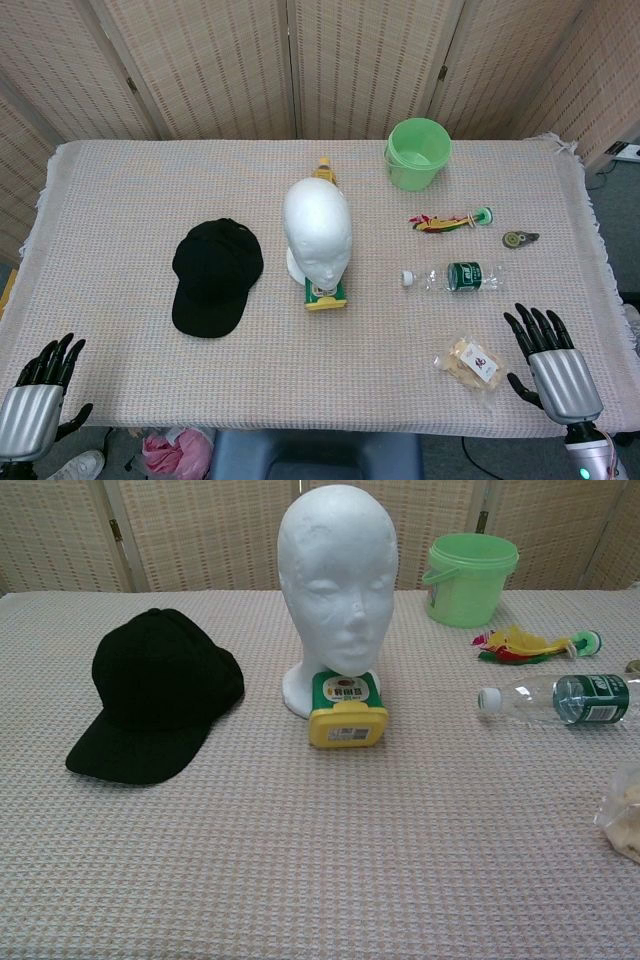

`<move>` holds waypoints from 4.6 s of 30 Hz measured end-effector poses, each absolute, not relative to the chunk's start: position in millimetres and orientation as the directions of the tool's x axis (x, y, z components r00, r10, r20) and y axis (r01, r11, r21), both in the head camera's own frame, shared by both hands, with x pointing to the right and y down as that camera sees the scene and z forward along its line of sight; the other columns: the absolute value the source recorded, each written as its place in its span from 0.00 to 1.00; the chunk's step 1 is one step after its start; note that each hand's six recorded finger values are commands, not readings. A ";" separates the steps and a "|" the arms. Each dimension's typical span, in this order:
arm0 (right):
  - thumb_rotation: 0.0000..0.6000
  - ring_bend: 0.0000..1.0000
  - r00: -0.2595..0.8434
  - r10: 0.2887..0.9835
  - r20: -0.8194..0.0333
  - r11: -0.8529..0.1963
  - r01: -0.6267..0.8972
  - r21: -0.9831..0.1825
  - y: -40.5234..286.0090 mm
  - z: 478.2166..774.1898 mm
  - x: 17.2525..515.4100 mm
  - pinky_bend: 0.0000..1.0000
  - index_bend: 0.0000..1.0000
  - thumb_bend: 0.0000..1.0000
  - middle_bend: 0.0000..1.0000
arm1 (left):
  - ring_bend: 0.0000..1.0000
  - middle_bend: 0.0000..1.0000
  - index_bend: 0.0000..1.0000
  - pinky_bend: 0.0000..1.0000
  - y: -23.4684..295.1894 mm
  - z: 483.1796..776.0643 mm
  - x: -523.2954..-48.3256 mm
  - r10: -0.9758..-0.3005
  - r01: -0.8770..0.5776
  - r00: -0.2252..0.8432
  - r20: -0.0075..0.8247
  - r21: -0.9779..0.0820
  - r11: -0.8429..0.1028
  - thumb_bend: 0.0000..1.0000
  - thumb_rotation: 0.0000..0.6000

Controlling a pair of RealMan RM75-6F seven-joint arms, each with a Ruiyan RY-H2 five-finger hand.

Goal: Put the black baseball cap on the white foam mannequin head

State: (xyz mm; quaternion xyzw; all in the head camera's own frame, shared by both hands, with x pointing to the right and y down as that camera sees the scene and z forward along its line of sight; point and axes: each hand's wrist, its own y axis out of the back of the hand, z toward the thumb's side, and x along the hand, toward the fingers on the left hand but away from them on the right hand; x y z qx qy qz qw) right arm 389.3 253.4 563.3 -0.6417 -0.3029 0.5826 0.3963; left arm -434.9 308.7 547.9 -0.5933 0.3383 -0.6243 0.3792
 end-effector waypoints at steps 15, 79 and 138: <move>1.00 0.00 0.145 0.873 -0.467 -0.467 -0.031 -0.884 252.5 547.3 392.3 0.00 0.00 0.19 0.00 | 0.10 0.06 0.08 0.27 312.9 556.5 -415.4 -0.882 0.104 0.091 0.463 -0.885 -0.454 0.23 1.00; 1.00 0.00 0.146 0.937 -0.316 -0.338 0.154 -0.929 246.0 489.1 422.2 0.00 0.00 0.19 0.00 | 0.31 0.42 0.35 0.44 263.6 696.0 -288.5 -0.904 0.209 0.252 0.344 -0.932 -0.296 0.23 1.00; 1.00 0.00 0.144 0.938 -0.316 -0.337 0.152 -0.929 246.6 485.6 426.3 0.00 0.00 0.19 0.00 | 0.30 0.42 0.36 0.44 243.5 728.4 -287.2 -0.924 0.237 0.234 0.301 -0.940 -0.246 0.34 1.00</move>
